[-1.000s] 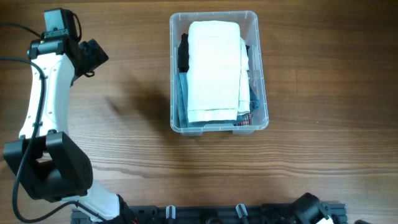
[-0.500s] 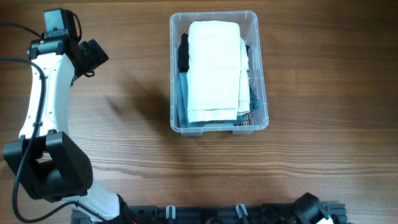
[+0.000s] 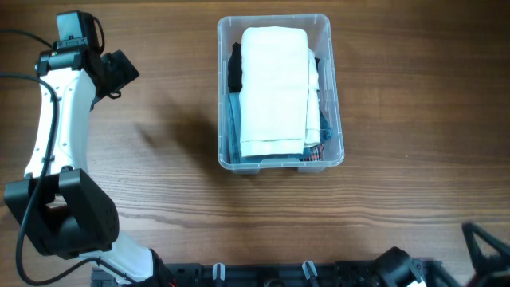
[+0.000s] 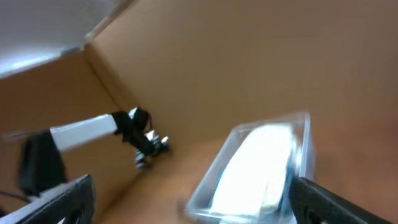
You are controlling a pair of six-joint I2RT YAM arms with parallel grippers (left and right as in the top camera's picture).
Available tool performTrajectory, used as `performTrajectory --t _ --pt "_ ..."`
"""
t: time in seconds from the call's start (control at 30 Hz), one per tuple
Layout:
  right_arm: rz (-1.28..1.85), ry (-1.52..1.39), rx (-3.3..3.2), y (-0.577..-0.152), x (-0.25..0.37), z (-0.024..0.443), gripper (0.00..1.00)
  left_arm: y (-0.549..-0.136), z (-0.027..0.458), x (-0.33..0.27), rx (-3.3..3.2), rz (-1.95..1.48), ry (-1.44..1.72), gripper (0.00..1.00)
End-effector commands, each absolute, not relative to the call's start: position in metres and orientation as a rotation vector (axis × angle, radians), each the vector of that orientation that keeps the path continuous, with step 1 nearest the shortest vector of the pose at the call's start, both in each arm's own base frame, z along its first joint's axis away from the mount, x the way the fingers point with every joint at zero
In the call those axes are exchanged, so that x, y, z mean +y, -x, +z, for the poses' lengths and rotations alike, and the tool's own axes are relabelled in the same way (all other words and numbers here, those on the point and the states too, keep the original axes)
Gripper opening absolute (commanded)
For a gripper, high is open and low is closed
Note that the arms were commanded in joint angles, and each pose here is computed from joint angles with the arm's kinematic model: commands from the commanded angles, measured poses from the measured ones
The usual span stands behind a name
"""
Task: Pack container
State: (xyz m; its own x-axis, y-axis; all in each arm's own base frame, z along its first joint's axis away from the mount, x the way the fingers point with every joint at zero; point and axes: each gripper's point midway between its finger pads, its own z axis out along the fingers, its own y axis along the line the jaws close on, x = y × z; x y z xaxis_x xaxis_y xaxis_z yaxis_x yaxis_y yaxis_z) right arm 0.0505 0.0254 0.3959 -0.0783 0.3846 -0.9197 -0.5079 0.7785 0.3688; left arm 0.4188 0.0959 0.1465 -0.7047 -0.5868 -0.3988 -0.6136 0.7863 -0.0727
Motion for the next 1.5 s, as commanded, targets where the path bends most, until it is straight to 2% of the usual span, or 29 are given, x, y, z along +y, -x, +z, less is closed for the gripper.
performTrajectory --t 0.0,0.17,0.27,0.6,0.87,1.47 --pt "0.444 0.567 1.338 -0.065 0.064 0.383 1.00 -0.417 0.143 0.098 2.573 0.084 0.940 1.00" --pt "0.288 0.900 1.173 -0.109 0.123 0.332 1.00 -0.417 0.143 0.098 2.573 0.084 0.940 1.00" --pt "0.265 0.881 1.124 -0.139 0.139 0.308 1.00 -0.417 0.143 0.098 2.573 0.084 0.940 1.00" --pt "0.361 0.689 1.345 -0.187 0.132 0.236 1.00 -0.417 0.143 0.098 2.572 0.084 0.940 1.00" --pt "0.265 0.605 1.432 -0.210 0.110 0.205 0.99 -0.417 0.142 0.098 2.573 0.084 0.940 1.00" --pt "0.183 0.584 1.403 -0.224 0.093 0.188 1.00 -0.417 0.143 0.098 2.573 0.084 0.940 1.00"
